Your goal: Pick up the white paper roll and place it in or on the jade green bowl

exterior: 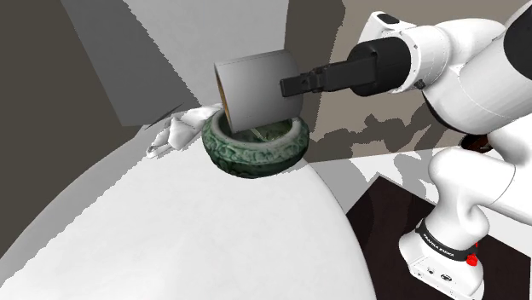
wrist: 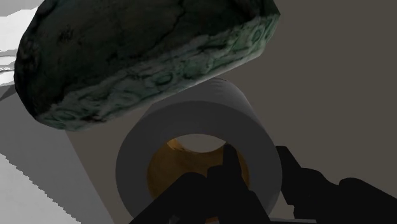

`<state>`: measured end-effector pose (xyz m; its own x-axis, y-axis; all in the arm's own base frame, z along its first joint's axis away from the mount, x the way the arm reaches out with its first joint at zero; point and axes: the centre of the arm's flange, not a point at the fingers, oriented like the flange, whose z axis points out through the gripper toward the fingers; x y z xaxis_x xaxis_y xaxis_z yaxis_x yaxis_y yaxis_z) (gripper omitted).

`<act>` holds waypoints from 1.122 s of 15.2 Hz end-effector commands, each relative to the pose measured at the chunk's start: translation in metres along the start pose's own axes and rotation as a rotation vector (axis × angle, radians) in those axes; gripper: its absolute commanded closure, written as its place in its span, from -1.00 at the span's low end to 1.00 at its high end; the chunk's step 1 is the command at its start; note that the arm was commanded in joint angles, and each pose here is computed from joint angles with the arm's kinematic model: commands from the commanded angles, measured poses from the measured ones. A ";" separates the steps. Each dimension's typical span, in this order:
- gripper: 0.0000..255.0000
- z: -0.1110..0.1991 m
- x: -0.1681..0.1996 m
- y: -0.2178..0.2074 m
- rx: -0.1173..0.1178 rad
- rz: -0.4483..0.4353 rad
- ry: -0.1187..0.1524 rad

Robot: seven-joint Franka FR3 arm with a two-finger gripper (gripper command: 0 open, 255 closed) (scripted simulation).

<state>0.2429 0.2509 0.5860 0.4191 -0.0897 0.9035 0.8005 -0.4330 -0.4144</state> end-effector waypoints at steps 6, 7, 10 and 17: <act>-1.00 0.000 0.000 0.000 0.000 0.000 0.001; -1.00 0.000 0.000 0.000 0.000 0.000 0.001; -1.00 0.000 0.000 0.000 0.000 0.000 0.001; -1.00 -0.050 0.000 0.000 0.000 0.000 0.001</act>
<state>0.2220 0.2070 0.5912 0.4186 -0.0910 0.9036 0.8005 -0.4328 -0.4145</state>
